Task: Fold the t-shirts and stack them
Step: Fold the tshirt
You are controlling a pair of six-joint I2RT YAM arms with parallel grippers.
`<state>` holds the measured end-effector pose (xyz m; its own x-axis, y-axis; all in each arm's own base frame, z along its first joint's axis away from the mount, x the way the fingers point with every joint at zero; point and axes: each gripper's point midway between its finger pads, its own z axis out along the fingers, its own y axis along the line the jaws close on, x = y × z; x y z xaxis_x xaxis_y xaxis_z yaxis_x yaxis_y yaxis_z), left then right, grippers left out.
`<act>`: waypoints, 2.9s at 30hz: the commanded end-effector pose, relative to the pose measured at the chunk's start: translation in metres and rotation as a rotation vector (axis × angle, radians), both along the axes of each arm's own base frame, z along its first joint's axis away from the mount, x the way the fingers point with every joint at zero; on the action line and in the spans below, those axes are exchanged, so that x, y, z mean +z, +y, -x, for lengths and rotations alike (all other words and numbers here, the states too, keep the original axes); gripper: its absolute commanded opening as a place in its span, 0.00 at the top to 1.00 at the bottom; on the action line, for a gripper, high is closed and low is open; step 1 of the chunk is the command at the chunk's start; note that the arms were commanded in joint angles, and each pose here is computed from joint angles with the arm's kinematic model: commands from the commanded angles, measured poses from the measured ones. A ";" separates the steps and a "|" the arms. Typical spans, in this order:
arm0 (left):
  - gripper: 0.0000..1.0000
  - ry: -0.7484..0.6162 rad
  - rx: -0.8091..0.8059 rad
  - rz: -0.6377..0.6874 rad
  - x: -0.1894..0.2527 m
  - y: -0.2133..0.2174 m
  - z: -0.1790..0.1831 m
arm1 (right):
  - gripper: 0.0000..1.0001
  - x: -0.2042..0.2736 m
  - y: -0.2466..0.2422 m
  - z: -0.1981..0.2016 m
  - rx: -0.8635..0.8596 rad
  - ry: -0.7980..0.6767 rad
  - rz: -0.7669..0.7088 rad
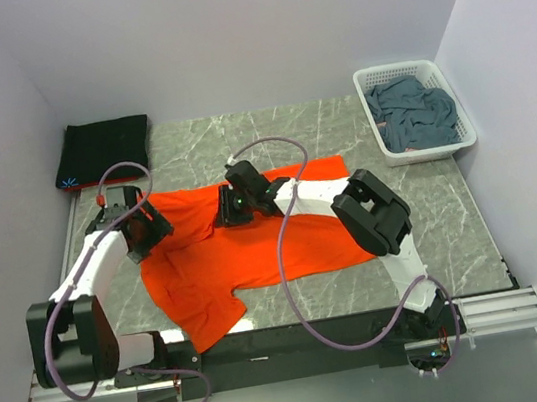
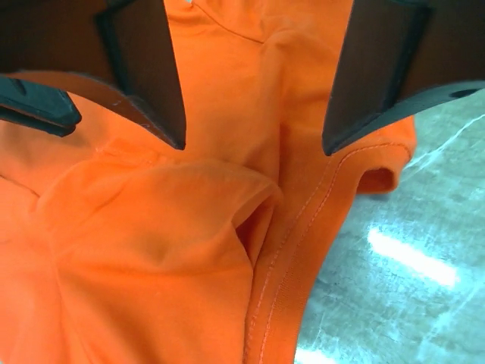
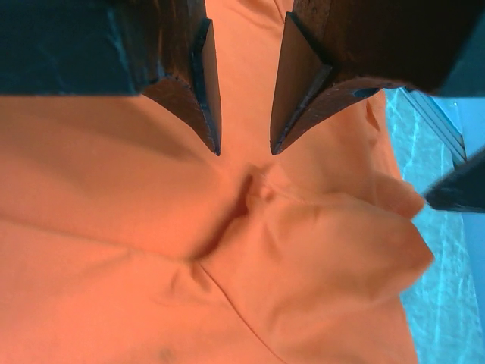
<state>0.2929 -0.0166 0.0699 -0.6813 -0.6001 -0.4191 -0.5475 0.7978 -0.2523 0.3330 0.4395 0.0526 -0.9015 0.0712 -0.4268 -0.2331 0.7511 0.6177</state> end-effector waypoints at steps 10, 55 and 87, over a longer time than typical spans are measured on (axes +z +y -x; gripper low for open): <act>0.23 -0.132 -0.030 0.018 0.000 0.002 -0.025 | 0.62 0.033 0.013 0.000 0.005 -0.021 -0.187; 0.62 -0.120 -0.080 0.032 -0.007 -0.003 -0.029 | 0.92 0.001 0.035 0.006 0.021 0.073 -0.229; 0.44 -0.061 0.026 0.036 0.002 0.002 0.007 | 0.90 0.022 0.033 0.020 0.096 0.142 -0.177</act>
<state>0.2823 -0.0145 0.0663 -0.6842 -0.6174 -0.3881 -0.5593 0.7858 -0.2640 0.3132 0.4637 0.0498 -0.9630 0.0628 -0.2619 -0.1601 0.6485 0.7442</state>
